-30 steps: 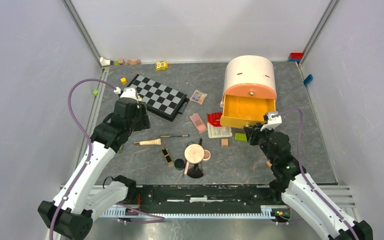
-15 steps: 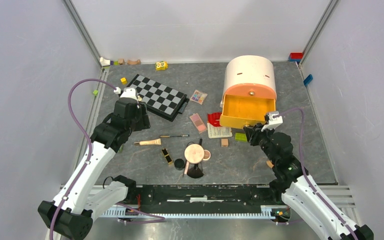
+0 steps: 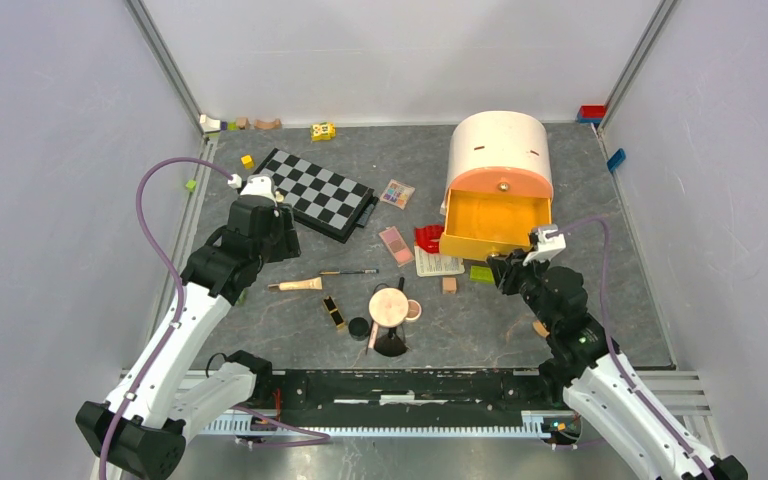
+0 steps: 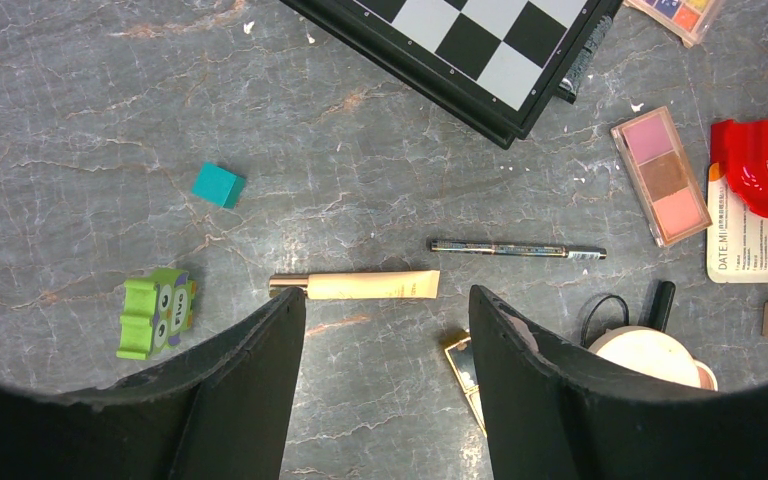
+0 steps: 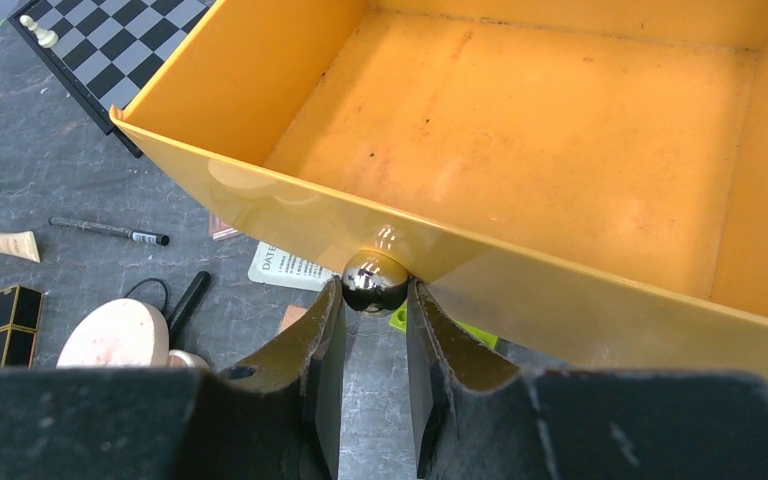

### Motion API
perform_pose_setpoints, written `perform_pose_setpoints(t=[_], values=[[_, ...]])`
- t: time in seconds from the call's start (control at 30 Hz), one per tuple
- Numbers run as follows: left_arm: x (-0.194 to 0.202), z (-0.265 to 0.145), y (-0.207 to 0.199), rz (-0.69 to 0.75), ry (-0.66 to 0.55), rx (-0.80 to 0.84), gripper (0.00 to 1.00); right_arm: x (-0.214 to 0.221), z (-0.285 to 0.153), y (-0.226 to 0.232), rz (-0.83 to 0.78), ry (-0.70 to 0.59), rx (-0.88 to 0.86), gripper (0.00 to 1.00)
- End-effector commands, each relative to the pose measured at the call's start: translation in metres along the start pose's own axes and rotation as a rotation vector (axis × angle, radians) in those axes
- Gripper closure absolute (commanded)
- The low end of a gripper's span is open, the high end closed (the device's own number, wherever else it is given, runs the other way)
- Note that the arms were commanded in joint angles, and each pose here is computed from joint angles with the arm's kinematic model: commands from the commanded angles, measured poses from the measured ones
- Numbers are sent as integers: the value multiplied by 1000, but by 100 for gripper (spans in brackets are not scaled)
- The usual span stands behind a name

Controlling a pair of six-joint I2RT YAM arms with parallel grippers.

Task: Organize the makeup
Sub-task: Open the drawer in the storage box.

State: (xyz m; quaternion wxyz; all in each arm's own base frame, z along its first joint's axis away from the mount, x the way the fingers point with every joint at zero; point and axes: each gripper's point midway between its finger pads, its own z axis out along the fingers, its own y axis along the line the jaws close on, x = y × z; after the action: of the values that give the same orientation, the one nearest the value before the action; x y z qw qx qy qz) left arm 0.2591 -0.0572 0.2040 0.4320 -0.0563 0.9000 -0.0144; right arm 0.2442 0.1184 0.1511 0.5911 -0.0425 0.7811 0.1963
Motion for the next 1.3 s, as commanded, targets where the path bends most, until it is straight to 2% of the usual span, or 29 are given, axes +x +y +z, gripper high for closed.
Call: perform_pose_setpoints(t=[0.0,0.57,0.8,0.9,1.03,1.27], values=[[-8,1,-3,39,-29,26,33,-28,-5,17,-1,-77,-67,93],[-7,0,-3,39,-28,28,33,-14,-10,12,-4,-33,-52,94],[-8,0,-3,40,-29,28,33,-5,-8,7,-10,-8,-34,80],[-8,0,-3,40,-29,28,33,-3,-6,6,-10,-6,-28,77],[-7,0,-3,40,-29,28,33,-2,-5,4,-8,-2,-18,67],[-8,0,-3,40,-30,29,33,-1,-4,4,-8,8,-15,57]])
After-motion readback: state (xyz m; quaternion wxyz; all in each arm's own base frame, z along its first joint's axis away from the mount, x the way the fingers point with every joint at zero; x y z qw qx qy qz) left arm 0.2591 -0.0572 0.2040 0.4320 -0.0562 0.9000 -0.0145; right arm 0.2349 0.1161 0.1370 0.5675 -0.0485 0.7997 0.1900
